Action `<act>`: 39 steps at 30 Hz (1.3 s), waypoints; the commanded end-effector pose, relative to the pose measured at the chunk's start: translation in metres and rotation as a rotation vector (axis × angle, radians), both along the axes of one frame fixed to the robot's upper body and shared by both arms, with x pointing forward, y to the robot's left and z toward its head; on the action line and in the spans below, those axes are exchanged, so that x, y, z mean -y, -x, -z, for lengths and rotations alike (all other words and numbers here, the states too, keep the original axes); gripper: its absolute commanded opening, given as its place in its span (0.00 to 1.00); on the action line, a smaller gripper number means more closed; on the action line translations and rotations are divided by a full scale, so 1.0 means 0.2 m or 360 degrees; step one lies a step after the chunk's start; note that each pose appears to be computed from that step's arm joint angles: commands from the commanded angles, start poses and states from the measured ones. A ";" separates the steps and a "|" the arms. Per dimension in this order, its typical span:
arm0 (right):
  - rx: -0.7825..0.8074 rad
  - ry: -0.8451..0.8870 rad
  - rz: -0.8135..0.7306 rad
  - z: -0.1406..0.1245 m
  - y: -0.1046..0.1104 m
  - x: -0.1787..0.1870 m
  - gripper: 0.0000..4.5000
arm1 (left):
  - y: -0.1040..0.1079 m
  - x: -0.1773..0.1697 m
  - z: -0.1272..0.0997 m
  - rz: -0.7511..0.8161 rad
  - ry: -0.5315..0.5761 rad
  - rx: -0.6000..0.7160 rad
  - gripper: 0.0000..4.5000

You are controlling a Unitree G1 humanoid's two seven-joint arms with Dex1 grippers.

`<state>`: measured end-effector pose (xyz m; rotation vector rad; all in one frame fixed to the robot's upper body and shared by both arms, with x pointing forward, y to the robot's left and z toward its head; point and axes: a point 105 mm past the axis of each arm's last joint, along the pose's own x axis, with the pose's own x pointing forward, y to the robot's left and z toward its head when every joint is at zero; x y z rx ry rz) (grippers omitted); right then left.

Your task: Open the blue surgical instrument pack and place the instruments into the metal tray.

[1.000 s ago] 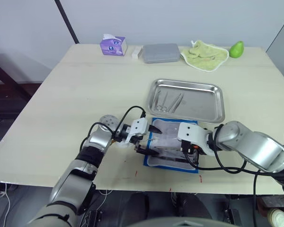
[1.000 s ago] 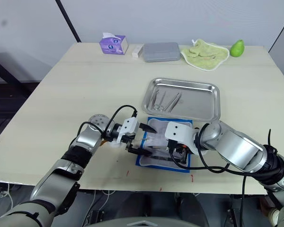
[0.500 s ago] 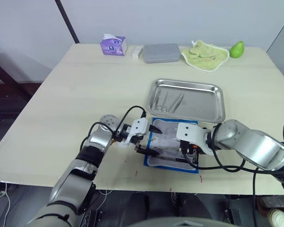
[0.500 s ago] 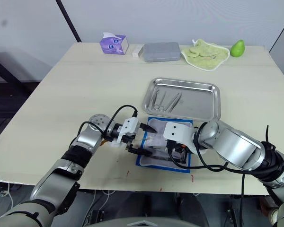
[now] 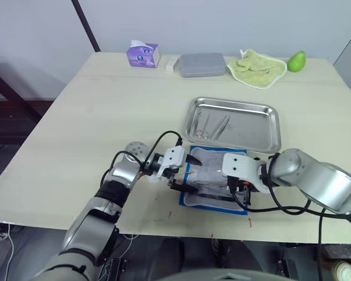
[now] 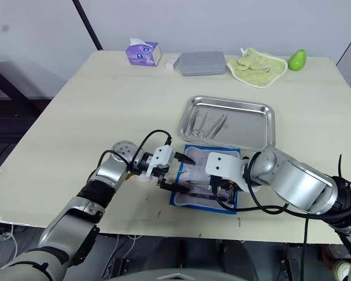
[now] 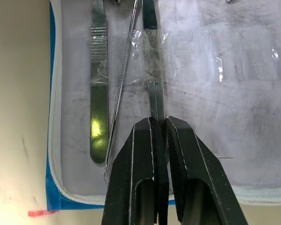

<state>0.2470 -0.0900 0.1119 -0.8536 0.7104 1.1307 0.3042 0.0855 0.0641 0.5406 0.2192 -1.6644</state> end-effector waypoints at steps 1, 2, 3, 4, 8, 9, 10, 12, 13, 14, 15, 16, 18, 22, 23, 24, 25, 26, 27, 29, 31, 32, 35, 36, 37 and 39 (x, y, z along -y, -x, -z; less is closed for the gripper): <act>0.0082 0.0035 0.0080 -0.07 -0.04 0.07 0.01 | 0.11 -0.15 0.30 -0.0073 -0.0364 -0.0283 1.00; 0.0087 0.0019 0.0069 -0.07 -0.05 0.06 0.01 | 0.11 -0.15 0.30 -0.0073 -0.0363 -0.0285 1.00; 0.0088 0.0003 0.0058 -0.08 -0.05 0.04 0.01 | 0.11 -0.15 0.30 -0.0072 -0.0364 -0.0285 1.00; 0.0088 -0.0005 0.0047 -0.08 -0.05 0.03 0.01 | 0.12 -0.15 0.30 -0.0072 -0.0364 -0.0286 1.00; 0.0103 -0.0021 -0.0010 -0.09 -0.04 -0.01 0.01 | 0.12 -0.15 0.30 -0.0074 -0.0368 -0.0294 1.00; 0.0115 -0.0021 -0.0032 -0.10 -0.04 -0.02 0.01 | 0.12 -0.15 0.30 -0.0073 -0.0369 -0.0295 1.00; 0.0121 -0.0022 -0.0049 -0.11 -0.03 -0.04 0.01 | 0.12 -0.15 0.30 -0.0073 -0.0368 -0.0295 1.00; 0.0124 -0.0038 -0.0071 -0.11 -0.03 -0.06 0.01 | 0.12 -0.13 0.29 -0.0074 -0.0341 -0.0306 1.00; 0.0122 -0.0042 -0.0073 -0.10 -0.02 -0.07 0.01 | 0.12 -0.12 0.28 -0.0074 -0.0329 -0.0310 1.00; 0.0125 -0.0043 -0.0067 -0.09 -0.03 -0.07 0.01 | 0.12 -0.11 0.28 -0.0072 -0.0322 -0.0311 1.00; 0.0129 -0.0044 -0.0060 -0.09 -0.03 -0.06 0.01 | 0.12 -0.11 0.28 -0.0072 -0.0320 -0.0312 1.00; 0.0130 -0.0047 -0.0056 -0.09 -0.03 -0.06 0.01 | 0.12 -0.11 0.28 -0.0071 -0.0323 -0.0312 1.00; 0.0138 -0.0090 -0.0048 -0.11 -0.04 -0.07 0.01 | 0.13 -0.11 0.28 -0.0069 -0.0324 -0.0312 1.00; 0.0142 -0.0085 -0.0055 -0.11 -0.04 -0.08 0.01 | 0.13 -0.10 0.28 -0.0068 -0.0329 -0.0309 1.00; 0.0136 -0.0089 -0.0056 -0.11 -0.04 -0.08 0.01 | 0.13 -0.09 0.28 -0.0065 -0.0328 -0.0309 1.00; 0.0130 -0.0102 -0.0058 -0.10 -0.04 -0.09 0.01 | 0.14 -0.08 0.29 -0.0059 -0.0325 -0.0308 1.00; 0.0125 -0.0107 -0.0059 -0.10 -0.03 -0.10 0.01 | 0.14 -0.07 0.28 -0.0055 -0.0320 -0.0306 1.00; 0.0120 -0.0112 -0.0057 -0.10 -0.03 -0.10 0.01 | 0.14 -0.06 0.28 -0.0052 -0.0312 -0.0304 1.00; 0.0119 -0.0114 -0.0056 -0.09 -0.03 -0.10 0.01 | 0.14 -0.05 0.28 -0.0052 -0.0307 -0.0302 1.00; 0.0123 -0.0092 -0.0051 -0.09 -0.04 -0.09 0.01 | 0.14 -0.04 0.28 -0.0053 -0.0302 -0.0304 1.00; 0.0122 -0.0059 -0.0049 -0.08 -0.04 -0.08 0.01 | 0.15 -0.04 0.28 -0.0051 -0.0310 -0.0309 1.00; 0.0124 -0.0044 -0.0054 -0.09 -0.04 -0.07 0.01 | 0.15 -0.04 0.29 -0.0055 -0.0320 -0.0311 1.00; 0.0120 -0.0009 -0.0081 -0.11 -0.04 -0.07 0.01 | 0.15 -0.05 0.30 -0.0072 -0.0341 -0.0313 1.00; 0.0119 0.0017 -0.0092 -0.12 -0.04 -0.07 0.01 | 0.15 -0.05 0.31 -0.0078 -0.0345 -0.0314 1.00; 0.0122 0.0033 -0.0104 -0.12 -0.04 -0.07 0.01 | 0.15 -0.05 0.31 -0.0083 -0.0349 -0.0314 1.00; 0.0132 0.0052 -0.0125 -0.14 -0.04 -0.08 0.01 | 0.14 -0.06 0.32 -0.0098 -0.0356 -0.0315 1.00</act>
